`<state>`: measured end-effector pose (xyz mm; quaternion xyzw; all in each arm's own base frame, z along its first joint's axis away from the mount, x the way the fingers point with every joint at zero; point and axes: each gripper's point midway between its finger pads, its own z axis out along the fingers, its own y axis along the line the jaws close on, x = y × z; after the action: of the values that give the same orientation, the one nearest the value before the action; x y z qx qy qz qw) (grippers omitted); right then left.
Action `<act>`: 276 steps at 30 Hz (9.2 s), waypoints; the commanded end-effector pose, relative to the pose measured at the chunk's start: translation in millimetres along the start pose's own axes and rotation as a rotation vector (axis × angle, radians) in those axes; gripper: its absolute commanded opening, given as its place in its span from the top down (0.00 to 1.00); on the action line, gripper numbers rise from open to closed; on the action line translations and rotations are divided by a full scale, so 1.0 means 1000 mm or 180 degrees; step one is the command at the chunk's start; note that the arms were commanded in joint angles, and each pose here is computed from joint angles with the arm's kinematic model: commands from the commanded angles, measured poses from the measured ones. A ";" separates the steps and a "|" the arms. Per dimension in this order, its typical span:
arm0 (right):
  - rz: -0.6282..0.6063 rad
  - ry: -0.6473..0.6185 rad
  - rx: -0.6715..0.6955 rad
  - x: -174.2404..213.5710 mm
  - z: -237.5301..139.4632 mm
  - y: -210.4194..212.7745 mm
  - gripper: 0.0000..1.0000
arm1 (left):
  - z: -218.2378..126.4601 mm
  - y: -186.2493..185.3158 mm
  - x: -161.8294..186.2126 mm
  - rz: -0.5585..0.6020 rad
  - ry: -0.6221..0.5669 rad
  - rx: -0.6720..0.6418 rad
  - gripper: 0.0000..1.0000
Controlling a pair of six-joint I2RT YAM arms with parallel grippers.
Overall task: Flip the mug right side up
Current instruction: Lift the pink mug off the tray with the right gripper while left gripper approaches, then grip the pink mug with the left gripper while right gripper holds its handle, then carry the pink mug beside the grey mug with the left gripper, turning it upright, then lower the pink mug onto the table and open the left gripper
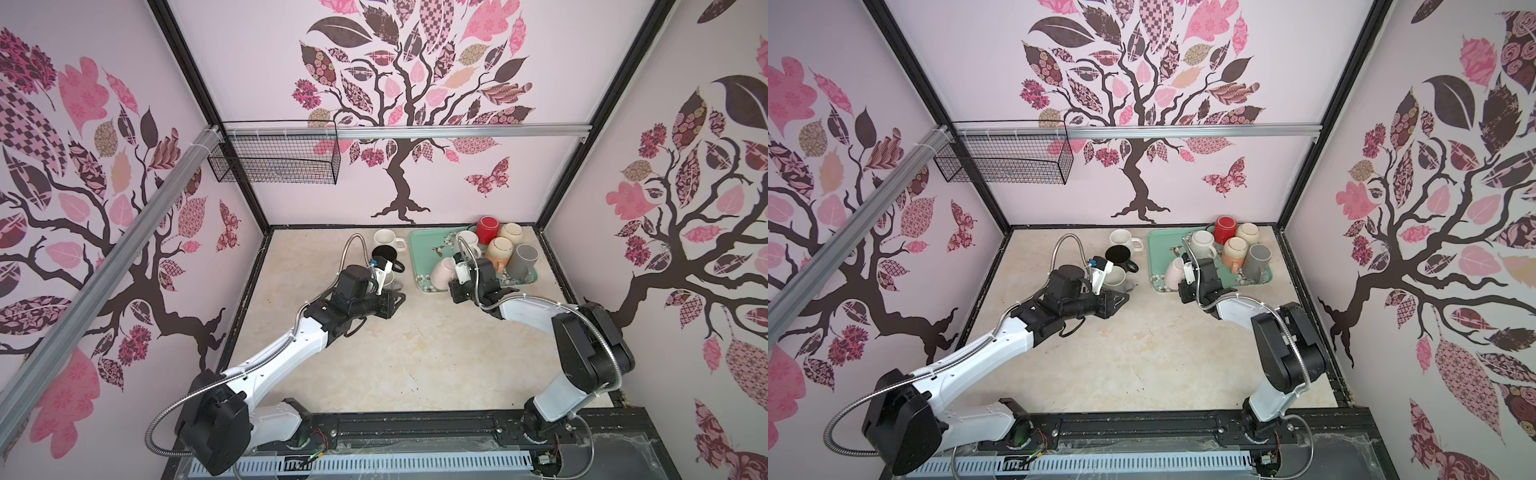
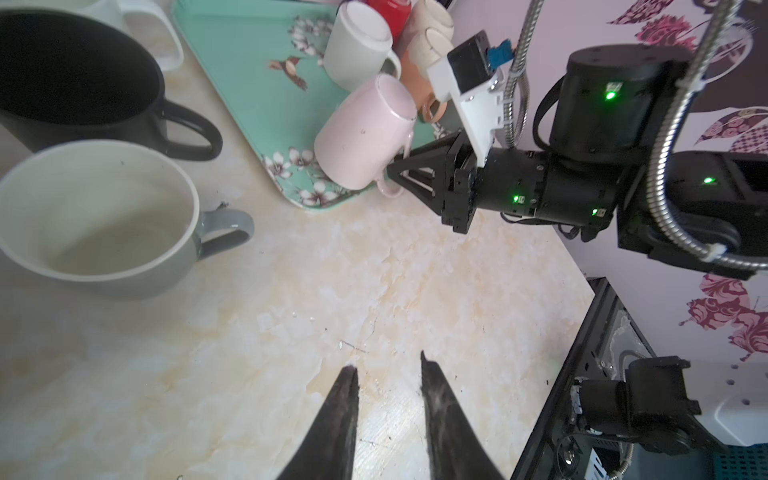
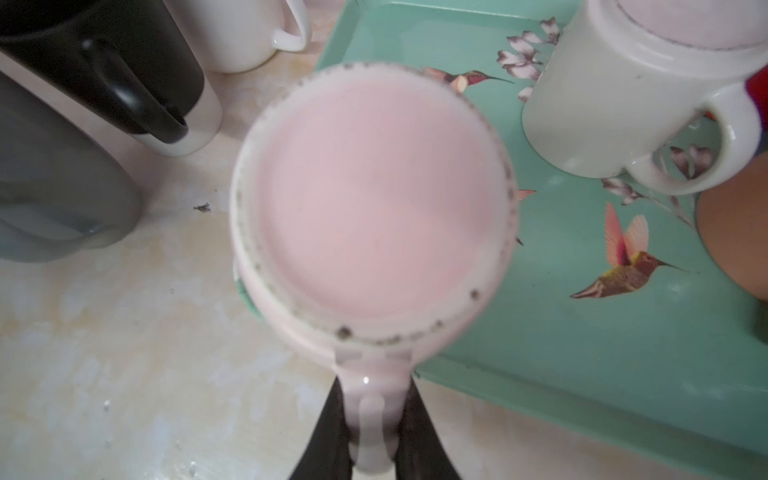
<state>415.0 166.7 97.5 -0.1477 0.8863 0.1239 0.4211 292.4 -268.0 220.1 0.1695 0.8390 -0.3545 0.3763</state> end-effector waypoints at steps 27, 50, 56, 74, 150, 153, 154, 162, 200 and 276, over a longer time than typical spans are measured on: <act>0.1402 -0.1631 -0.2024 -0.105 -0.139 0.100 1.00 | -0.021 -0.019 -0.028 -0.0226 -0.0685 0.0309 0.47; 0.1818 -0.1819 -0.3099 -0.141 -0.197 0.127 1.00 | 0.022 -0.056 -0.066 -0.0968 -0.0577 0.1400 0.48; 0.1939 -0.1764 -0.3328 -0.141 -0.199 0.131 1.00 | 0.024 -0.070 -0.080 -0.0968 -0.0535 0.1764 0.51; 0.1984 -0.1655 -0.3381 -0.139 -0.188 0.134 1.00 | 0.022 -0.082 -0.086 -0.1028 -0.0516 0.2076 0.73; 0.1457 -0.1023 -0.1883 -0.084 -0.168 0.089 0.57 | -0.017 0.086 0.089 -0.2147 0.0154 -0.1840 1.00; 0.1459 -0.1009 -0.1863 -0.081 -0.167 0.086 0.57 | -0.007 0.086 0.087 -0.2177 0.0197 -0.1870 1.00; 0.1464 -0.1006 -0.1852 -0.081 -0.167 0.085 0.57 | -0.004 0.085 0.086 -0.2180 0.0208 -0.1874 1.00; 0.1506 -0.0982 -0.1844 -0.078 -0.169 0.077 0.57 | 0.014 0.084 0.082 -0.2209 0.0306 -0.1967 1.00; 0.1633 -0.0812 -0.1799 -0.062 -0.157 0.073 0.57 | -0.021 0.071 0.050 -0.1874 0.0098 -0.1935 0.50; 0.1247 -0.0194 -0.1410 -0.023 -0.125 0.076 0.57 | 0.076 0.071 0.099 -0.1639 0.0966 -0.1113 1.00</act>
<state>305.6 196.7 173.1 -0.0399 0.8489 0.4020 0.3407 285.1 -254.6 57.5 -0.0669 0.9601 -0.2312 0.1421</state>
